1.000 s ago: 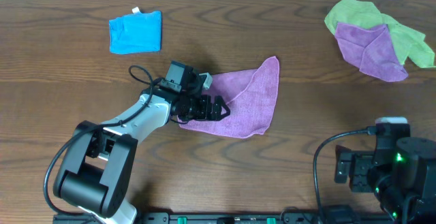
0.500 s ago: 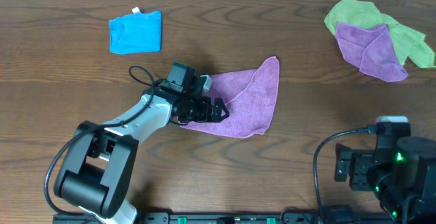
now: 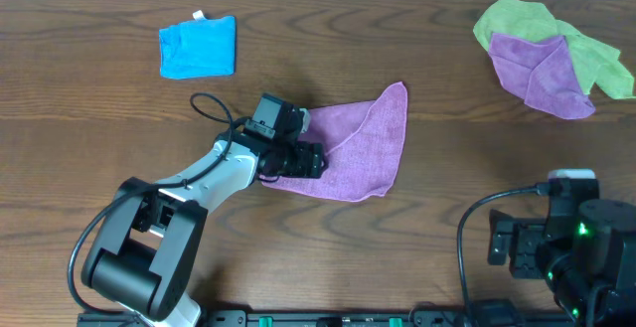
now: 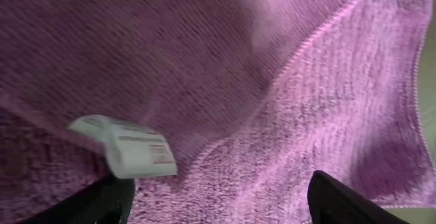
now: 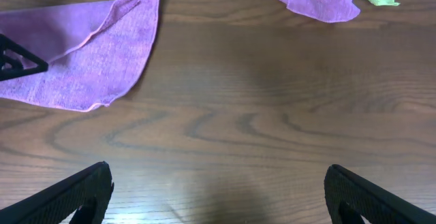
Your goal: Fold the cloth
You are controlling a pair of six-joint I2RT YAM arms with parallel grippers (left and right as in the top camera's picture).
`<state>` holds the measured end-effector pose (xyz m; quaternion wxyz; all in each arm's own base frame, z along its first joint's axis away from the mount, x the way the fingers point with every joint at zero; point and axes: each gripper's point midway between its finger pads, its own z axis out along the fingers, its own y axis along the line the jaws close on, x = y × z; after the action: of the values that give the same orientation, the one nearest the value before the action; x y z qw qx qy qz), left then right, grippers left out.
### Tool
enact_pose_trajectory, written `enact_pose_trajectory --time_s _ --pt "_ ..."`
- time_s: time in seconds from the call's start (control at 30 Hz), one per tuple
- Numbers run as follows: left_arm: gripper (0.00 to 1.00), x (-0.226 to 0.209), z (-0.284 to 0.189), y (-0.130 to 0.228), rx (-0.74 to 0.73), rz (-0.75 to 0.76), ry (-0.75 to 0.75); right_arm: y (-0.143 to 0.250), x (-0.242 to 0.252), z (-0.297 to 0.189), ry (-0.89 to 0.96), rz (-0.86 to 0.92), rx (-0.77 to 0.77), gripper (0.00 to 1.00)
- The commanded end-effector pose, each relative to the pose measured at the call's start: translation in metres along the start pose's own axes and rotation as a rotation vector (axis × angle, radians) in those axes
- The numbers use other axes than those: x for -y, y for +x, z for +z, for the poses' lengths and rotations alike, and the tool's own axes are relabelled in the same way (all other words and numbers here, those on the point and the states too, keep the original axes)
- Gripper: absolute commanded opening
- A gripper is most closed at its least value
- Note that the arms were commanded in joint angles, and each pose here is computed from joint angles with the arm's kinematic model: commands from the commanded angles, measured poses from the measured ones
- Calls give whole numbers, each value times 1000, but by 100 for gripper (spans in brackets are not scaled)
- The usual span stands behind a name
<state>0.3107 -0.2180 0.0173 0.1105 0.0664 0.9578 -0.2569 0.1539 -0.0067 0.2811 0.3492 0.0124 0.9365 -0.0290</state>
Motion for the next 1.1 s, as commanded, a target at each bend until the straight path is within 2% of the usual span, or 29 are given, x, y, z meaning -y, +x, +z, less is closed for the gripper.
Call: enact_pose_trajectory --time_s 0.0,0.2,0.47,0.63,0.9,1.07 --pt "80 -12 3 -3 17 -5 -64 1 2 2 9 0 -6 99" --pt "67 -12 3 -2 16 -5 -64 1 2 2 9 0 -6 99" --pt "66 -19 9 2 -1 -53 -85 1 2 2 9 0 -6 99" --pt "61 -12 24 16 -77 -108 -9 1 2 2 9 0 -6 99" --pt "58 -13 25 15 -70 -162 -12 1 2 2 9 0 -6 99" --pt "47 -13 25 15 -71 -165 -13 1 2 2 9 0 -6 99"
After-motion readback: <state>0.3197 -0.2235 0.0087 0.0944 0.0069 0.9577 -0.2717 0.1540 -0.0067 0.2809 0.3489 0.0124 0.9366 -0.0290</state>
